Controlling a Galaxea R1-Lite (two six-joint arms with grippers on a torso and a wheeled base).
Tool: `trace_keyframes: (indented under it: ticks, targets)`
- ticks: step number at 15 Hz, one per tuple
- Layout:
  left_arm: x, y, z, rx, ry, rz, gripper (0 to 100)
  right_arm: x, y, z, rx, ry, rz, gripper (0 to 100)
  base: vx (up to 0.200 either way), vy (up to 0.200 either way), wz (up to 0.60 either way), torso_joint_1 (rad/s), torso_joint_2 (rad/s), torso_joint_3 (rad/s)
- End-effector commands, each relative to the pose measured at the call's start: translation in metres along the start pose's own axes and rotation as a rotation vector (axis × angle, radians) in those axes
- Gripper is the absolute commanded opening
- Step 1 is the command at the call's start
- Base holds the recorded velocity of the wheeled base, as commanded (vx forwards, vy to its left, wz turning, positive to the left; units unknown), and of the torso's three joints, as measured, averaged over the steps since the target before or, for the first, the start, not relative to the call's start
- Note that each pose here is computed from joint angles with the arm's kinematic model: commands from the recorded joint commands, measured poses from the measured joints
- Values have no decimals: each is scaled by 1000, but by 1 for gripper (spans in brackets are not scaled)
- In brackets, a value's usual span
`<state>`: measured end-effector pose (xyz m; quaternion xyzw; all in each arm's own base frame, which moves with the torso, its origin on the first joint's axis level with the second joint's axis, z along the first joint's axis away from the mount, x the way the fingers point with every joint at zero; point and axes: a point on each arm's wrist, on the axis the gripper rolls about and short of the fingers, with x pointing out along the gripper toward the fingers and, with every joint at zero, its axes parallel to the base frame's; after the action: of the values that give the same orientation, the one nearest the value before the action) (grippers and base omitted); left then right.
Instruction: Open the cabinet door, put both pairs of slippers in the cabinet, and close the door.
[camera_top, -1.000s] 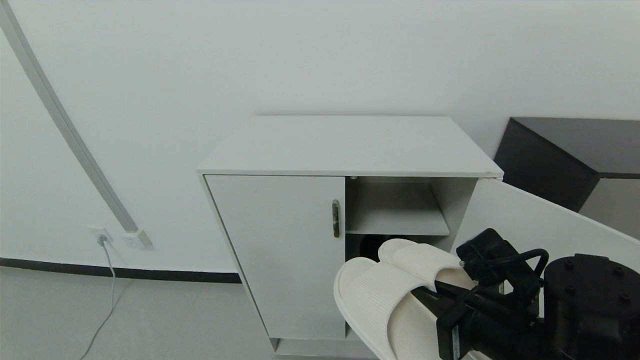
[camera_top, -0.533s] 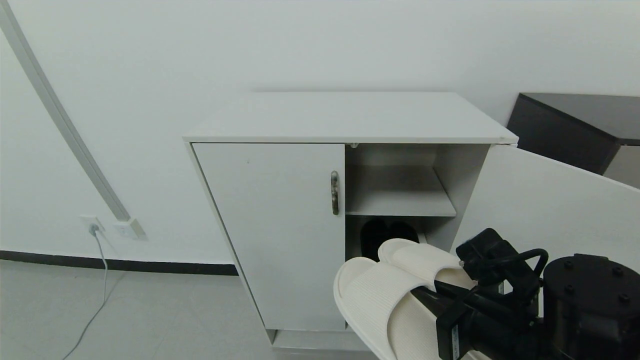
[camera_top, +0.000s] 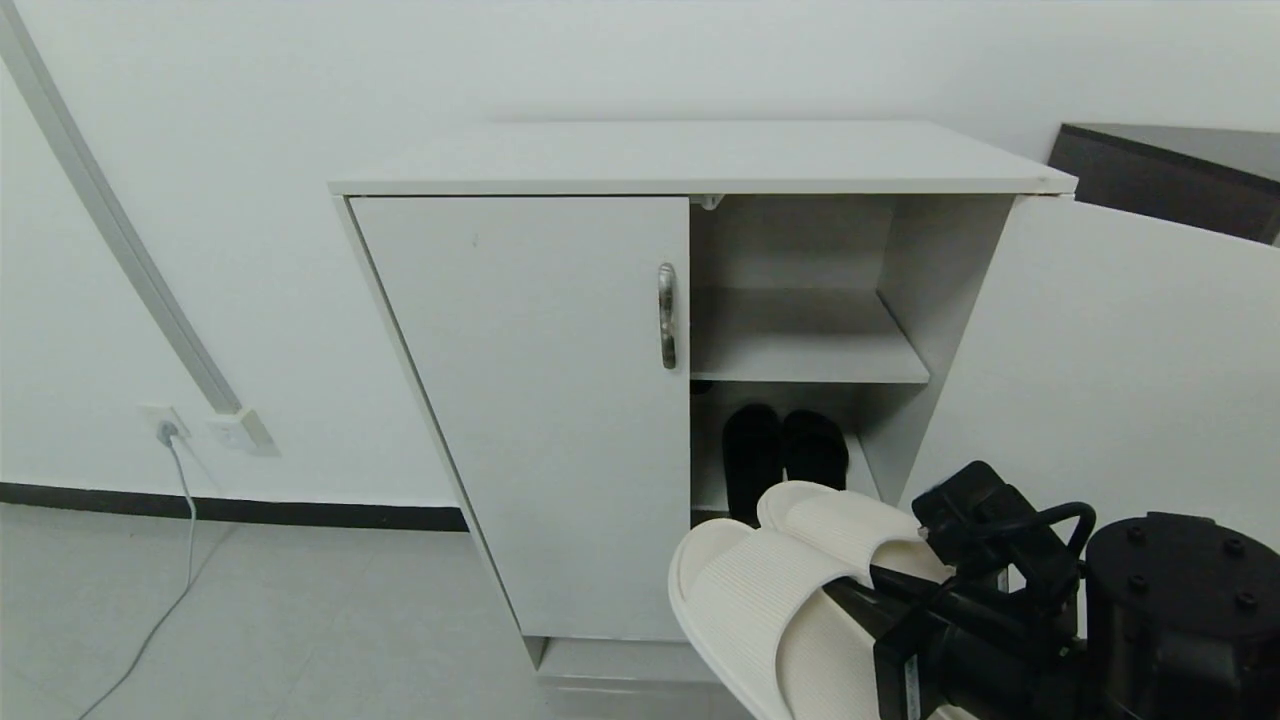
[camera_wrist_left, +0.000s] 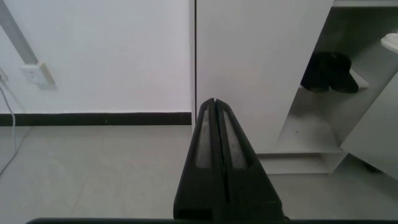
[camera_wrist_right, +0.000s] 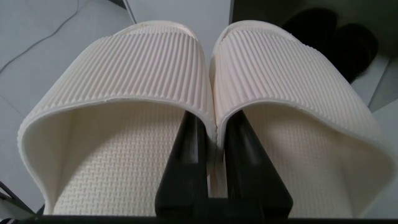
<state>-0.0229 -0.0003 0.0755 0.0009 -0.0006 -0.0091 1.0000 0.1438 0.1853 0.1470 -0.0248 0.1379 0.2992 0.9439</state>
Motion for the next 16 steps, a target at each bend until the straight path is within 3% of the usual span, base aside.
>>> trace_keyframes:
  ticks: [1,5,10,13,16]
  targets:
    - [0,0,0,0,1,0,0,0,0,-1,0,3,0,0,0,0,0,-41,452,393]
    - [0,0,0,0,1,0,0,0,0,-1,0,3,1,0,0,0,0,-14,326,309]
    - [0,0,0,0,1,0,0,-1,0,-2,-4,3,0,0,0,0,0,0,15,15]
    - [0,0,0,0,1,0,0,-1,0,-1,-3,0,2,0,0,0,-600,-1,-1,7]
    - [0,0,0,0,1,0,0,-1,0,-1,-3,0,2,0,0,0,0,0,0,0]
